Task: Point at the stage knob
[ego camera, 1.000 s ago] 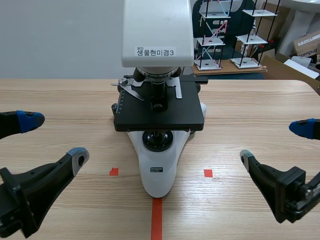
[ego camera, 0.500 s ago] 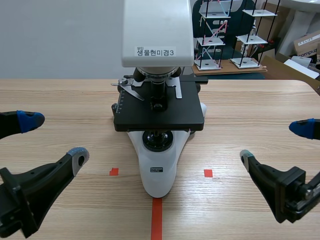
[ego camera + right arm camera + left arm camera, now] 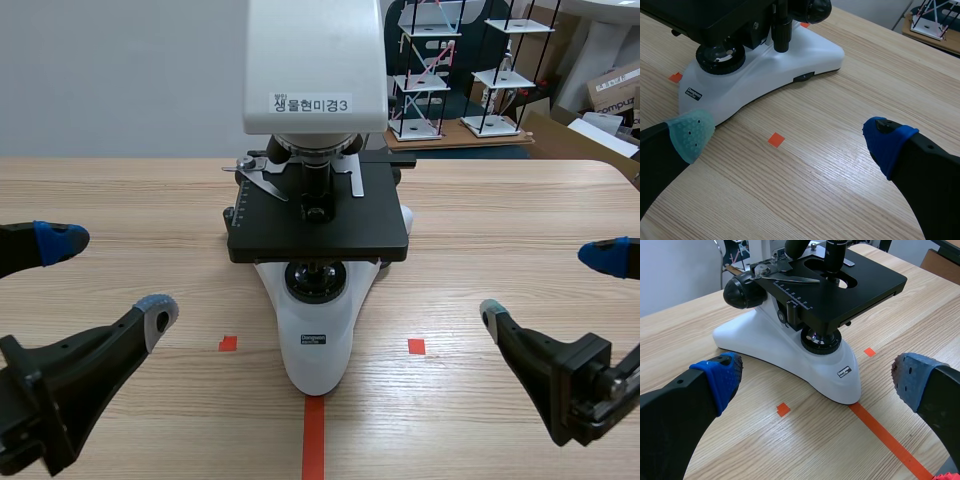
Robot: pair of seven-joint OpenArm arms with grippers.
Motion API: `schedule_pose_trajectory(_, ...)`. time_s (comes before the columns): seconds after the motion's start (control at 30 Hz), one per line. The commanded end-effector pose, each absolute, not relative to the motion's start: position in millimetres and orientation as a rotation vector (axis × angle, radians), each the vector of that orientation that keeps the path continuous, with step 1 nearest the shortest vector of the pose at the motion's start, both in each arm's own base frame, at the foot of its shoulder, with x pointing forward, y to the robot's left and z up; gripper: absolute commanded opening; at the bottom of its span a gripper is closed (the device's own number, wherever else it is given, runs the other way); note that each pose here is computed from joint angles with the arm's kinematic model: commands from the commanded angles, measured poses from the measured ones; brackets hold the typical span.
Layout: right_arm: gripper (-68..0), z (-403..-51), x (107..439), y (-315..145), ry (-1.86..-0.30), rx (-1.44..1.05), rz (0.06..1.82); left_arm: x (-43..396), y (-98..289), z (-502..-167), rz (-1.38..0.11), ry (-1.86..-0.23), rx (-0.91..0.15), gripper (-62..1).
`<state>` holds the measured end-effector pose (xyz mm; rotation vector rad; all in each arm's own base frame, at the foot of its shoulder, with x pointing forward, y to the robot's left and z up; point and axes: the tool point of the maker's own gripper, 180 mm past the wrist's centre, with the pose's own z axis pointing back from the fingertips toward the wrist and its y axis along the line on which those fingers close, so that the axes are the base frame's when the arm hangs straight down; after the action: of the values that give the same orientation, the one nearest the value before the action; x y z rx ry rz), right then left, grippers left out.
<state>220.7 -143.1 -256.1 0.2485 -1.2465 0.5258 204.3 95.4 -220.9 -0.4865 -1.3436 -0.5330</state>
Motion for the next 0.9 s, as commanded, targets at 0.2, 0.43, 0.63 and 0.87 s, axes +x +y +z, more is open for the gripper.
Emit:
schedule_pose_trajectory(0.2,-45.0,-244.9,242.8,-160.1,-1.321,0.172,0.513,205.5,93.5,-210.6,-0.522,-1.381,-0.501,1.4)
schedule_pose_trajectory(0.43,-67.7,-247.2,277.2,-179.6,-1.396,0.14,0.471,205.5,93.5,-210.6,-0.522,-1.381,-0.501,1.4)
schedule_pose_trajectory(0.63,-67.7,-253.0,303.0,-181.4,-1.463,0.153,0.496,205.5,93.5,-210.6,-0.522,-1.381,-0.501,1.4)
schedule_pose_trajectory(0.87,-67.7,-259.7,319.6,-164.0,-1.496,0.231,0.578,205.5,93.5,-210.5,-0.521,-1.381,-0.501,1.4)
